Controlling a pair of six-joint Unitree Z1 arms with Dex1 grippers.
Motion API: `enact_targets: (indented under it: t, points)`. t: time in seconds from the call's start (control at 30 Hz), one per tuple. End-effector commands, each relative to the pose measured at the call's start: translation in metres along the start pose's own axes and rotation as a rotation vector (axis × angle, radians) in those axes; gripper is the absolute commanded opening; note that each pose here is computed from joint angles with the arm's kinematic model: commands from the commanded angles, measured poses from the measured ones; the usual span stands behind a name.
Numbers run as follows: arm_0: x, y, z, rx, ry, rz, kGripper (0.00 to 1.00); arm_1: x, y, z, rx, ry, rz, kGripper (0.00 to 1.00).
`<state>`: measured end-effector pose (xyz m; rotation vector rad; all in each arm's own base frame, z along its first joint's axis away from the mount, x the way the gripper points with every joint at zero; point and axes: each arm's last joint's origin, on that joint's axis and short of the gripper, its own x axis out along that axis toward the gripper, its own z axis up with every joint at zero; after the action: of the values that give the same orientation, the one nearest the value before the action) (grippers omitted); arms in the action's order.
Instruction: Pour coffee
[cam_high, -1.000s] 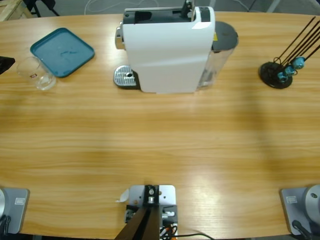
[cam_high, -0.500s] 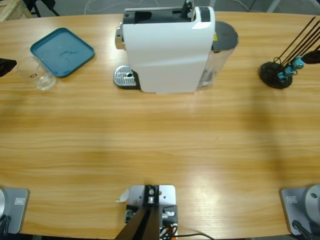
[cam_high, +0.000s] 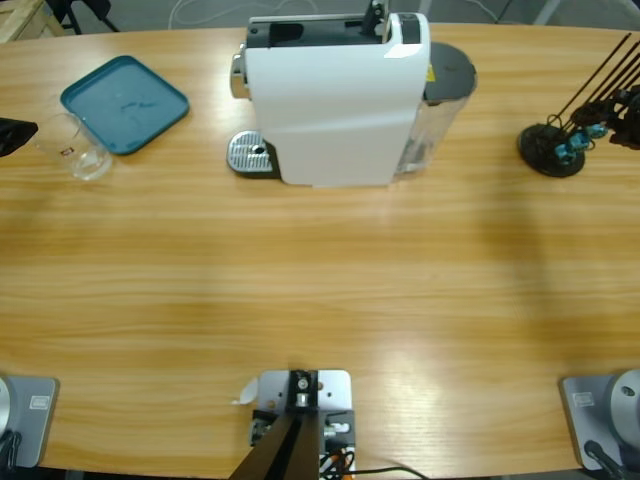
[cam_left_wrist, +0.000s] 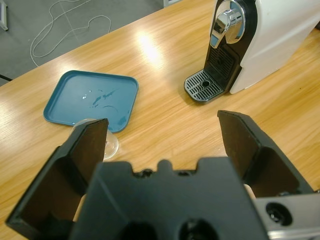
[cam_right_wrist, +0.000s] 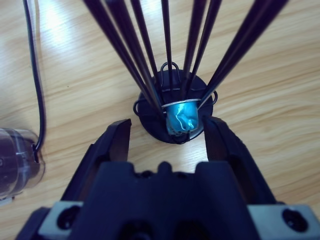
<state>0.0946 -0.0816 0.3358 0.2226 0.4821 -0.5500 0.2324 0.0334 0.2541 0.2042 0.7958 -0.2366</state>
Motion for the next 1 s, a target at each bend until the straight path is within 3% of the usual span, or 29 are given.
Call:
enact_targets:
  t: [0.03,0.57,0.6,0.63,0.77,0.83,0.9,0.97,1.0]
  points:
    - [0.010,-0.001,-0.011,0.003,0.050,-0.002,0.950,0.017,-0.001,-0.011,-0.015,0.055,-0.028,0.598]
    - [0.010,-0.001,-0.010,0.008,0.049,-0.001,0.950,0.023,-0.008,-0.009,0.005,0.051,-0.066,0.589]
    - [0.010,-0.001,-0.010,0.008,0.049,-0.001,0.950,0.024,-0.008,-0.010,0.004,0.055,-0.069,0.567]
    - [0.010,-0.001,-0.010,0.009,0.049,-0.001,0.950,0.025,-0.008,-0.010,0.003,0.058,-0.072,0.482]
    - [0.010,-0.001,-0.010,0.009,0.049,-0.001,0.950,0.029,-0.009,-0.010,0.002,0.066,-0.088,0.458]
    - [0.010,-0.001,-0.010,0.009,0.049,-0.001,0.950,0.030,-0.009,-0.010,-0.003,0.066,-0.089,0.338]
    - [0.010,-0.001,-0.010,0.009,0.049,-0.001,0.950,0.032,-0.008,-0.011,-0.018,0.072,-0.085,0.328]
    - [0.010,-0.001,-0.010,0.009,0.049,-0.001,0.950,0.033,-0.007,-0.011,-0.033,0.076,-0.081,0.083]
    - [0.010,-0.001,-0.010,0.009,0.049,-0.001,0.950,0.034,-0.007,-0.011,-0.040,0.076,-0.079,0.009]
